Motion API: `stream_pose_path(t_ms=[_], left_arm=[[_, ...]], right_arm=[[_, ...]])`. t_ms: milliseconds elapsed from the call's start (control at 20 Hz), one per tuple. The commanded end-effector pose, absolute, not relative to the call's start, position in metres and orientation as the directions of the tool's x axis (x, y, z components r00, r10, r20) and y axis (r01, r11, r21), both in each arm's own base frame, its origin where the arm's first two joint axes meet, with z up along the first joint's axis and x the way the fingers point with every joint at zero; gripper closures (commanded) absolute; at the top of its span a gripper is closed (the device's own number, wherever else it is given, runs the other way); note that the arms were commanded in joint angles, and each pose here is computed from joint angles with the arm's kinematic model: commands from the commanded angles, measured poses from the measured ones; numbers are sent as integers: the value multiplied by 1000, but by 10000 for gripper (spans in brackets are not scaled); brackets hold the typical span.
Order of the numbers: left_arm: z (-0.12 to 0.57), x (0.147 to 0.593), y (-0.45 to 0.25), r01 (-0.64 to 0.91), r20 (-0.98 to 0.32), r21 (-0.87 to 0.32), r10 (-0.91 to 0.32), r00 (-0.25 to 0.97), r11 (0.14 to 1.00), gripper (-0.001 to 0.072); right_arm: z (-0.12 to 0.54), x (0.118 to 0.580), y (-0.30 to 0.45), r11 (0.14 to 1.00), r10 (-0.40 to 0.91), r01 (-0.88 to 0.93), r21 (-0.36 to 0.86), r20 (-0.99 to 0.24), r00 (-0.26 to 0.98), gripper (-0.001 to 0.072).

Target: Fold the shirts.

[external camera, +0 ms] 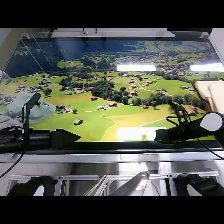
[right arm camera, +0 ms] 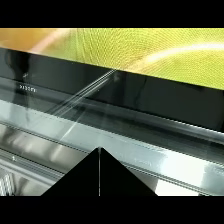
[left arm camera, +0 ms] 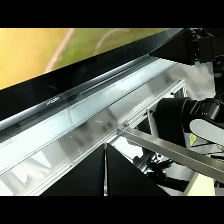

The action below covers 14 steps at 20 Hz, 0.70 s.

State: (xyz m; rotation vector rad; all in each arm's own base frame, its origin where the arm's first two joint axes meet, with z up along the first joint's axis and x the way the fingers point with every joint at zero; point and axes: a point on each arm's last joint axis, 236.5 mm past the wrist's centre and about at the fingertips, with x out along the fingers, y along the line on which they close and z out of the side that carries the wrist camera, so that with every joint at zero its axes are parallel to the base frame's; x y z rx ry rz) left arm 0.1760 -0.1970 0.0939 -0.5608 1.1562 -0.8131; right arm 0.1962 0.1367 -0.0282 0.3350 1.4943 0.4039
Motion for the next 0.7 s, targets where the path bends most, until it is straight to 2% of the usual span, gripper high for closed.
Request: stream_pose_path(t_ms=[0,250,350,400,450,650], left_arm=[[94,176,-197,268,-572,-754,-800,179,599,692],[96,177,-196,268,-576,-749,-796,186,605,702],[105,186,-187,283,-612,-703,-757,227,653,700],[111,191,-180,286,-635,-670,-729,256,685,630],[119,197,-172,285,-654,-637,-698,291,716,447],[160,216,-149,292,-677,-528,-603,423,798,435]], right_arm=[[-28,196,137,889,457,-53,455,-889,31,697],[-28,196,137,889,457,-53,455,-889,31,697],[-28,196,137,889,457,-53,455,-889,31,697],[-28,196,137,889,457,-53,455,-889,31,697],[-28,196,137,889,457,-53,455,-889,31,696],[-28,196,137,889,457,-53,455,-889,31,697]])
